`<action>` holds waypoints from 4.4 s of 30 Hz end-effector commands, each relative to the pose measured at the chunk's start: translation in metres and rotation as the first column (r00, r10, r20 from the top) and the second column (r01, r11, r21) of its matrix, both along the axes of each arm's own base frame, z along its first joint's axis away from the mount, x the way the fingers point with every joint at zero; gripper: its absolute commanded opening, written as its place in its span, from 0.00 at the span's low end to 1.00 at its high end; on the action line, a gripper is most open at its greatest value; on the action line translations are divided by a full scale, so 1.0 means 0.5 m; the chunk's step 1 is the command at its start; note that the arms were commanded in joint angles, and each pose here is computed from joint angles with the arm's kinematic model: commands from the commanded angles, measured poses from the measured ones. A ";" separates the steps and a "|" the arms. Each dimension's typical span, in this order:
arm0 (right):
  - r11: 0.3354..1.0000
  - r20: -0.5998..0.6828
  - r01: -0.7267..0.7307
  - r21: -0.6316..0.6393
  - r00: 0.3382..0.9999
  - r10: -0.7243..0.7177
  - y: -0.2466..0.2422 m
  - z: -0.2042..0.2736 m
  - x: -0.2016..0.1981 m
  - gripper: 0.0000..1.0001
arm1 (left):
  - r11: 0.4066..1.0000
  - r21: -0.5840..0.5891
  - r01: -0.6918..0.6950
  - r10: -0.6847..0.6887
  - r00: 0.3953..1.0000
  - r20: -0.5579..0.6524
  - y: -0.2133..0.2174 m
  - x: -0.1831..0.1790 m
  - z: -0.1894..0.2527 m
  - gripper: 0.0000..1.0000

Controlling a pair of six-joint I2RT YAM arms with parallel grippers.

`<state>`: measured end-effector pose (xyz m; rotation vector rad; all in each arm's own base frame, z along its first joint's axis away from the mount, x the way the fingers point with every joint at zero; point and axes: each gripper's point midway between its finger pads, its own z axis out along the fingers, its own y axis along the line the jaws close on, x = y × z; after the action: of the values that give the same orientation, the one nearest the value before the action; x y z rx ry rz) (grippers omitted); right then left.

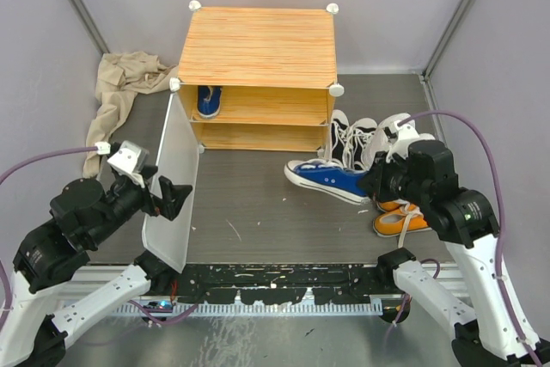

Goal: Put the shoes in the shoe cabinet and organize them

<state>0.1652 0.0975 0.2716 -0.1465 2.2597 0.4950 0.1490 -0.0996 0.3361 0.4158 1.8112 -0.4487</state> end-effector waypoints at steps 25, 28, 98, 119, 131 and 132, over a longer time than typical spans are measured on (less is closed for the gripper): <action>0.955 0.515 -0.174 0.242 0.857 0.026 0.277 0.214 0.198 0.01 | 0.999 0.009 -0.037 0.037 0.999 0.019 0.012 0.008 0.020 0.98; 0.958 0.517 -0.135 0.251 0.856 -0.014 0.294 0.197 0.227 0.01 | 1.000 0.005 -0.028 0.028 0.999 0.017 0.011 0.005 0.020 0.98; 0.804 0.650 0.513 0.301 0.507 -0.567 0.589 0.042 0.574 0.05 | 0.999 0.036 0.017 -0.017 1.000 -0.013 0.049 -0.058 -0.023 0.98; 0.904 0.589 0.296 0.309 0.687 -0.426 0.653 0.051 0.556 0.69 | 1.000 0.029 -0.003 0.003 1.000 0.000 0.065 -0.067 -0.031 0.98; 0.934 0.530 0.017 0.357 0.820 -0.217 0.655 0.106 0.437 0.77 | 1.000 0.016 -0.007 0.006 1.000 0.020 0.076 -0.076 -0.023 0.98; 0.936 0.522 0.010 0.352 0.828 -0.205 0.651 0.106 0.430 0.77 | 1.000 0.013 -0.004 0.004 1.000 0.022 0.075 -0.077 -0.021 0.98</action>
<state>0.4032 0.4196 0.2905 0.0488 1.5854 0.5179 0.1110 -0.0645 0.3155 0.4425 1.8340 -0.4219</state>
